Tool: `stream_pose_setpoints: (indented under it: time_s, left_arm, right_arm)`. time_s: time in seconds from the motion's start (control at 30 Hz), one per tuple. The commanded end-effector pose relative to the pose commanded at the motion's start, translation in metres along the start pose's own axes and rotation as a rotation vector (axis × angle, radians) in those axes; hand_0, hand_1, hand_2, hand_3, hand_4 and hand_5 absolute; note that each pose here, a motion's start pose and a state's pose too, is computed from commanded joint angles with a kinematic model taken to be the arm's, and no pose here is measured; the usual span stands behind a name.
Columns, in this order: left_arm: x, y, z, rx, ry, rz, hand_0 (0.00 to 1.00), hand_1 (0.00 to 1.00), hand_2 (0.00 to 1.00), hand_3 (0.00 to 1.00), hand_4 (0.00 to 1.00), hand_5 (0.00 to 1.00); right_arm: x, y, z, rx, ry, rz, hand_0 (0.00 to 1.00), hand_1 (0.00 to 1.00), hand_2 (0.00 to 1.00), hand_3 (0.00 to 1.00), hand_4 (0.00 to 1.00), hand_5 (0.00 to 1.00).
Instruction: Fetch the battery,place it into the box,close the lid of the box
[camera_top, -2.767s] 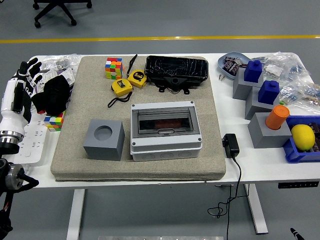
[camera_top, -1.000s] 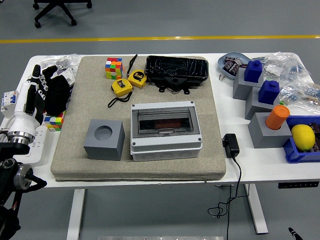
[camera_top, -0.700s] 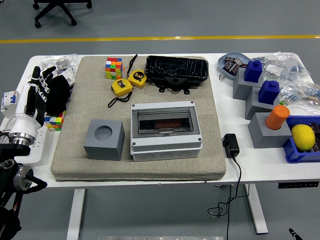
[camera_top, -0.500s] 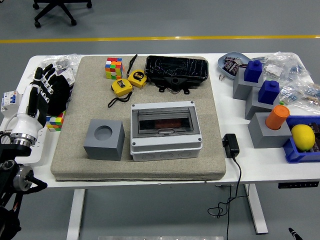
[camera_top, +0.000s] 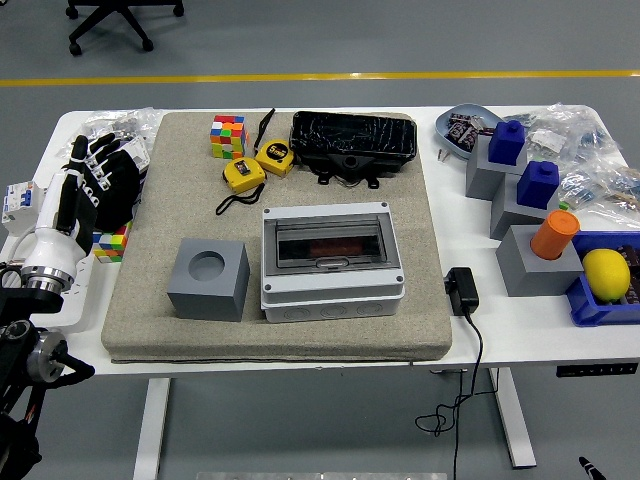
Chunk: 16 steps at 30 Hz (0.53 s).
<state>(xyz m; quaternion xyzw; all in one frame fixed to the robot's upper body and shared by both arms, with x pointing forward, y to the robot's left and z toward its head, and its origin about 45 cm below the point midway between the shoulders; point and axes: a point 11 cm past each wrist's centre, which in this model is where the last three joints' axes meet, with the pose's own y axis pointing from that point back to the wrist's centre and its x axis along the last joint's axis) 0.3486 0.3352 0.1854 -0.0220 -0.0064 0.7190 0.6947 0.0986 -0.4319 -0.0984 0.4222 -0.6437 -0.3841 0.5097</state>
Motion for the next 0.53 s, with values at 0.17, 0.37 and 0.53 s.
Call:
stream_pose_setpoints:
  time_s: [0.17,0.37,0.53]
  left_arm:
    - [-0.001,0.001,-0.002,0.006,0.002,0.001,0.830,0.860,0.841,0.794,0.998,0.998]
    - [-0.003,0.001,-0.003,0.011,-0.001,-0.002,0.811,0.855,0.830,0.787,0.998,0.998]
    - [-0.004,0.001,-0.003,0.011,0.000,-0.004,0.808,0.851,0.829,0.778,0.998,0.998]
  right_arm:
    - [0.008,0.000,0.001,0.011,0.022,0.082,0.767,0.631,0.634,0.620,0.998,0.913]
    - [0.022,0.002,0.000,0.034,0.031,0.208,0.306,0.227,0.264,0.201,0.934,0.647]
    - [0.031,0.006,-0.001,0.063,-0.017,0.317,0.043,0.029,0.106,0.069,0.698,0.541]
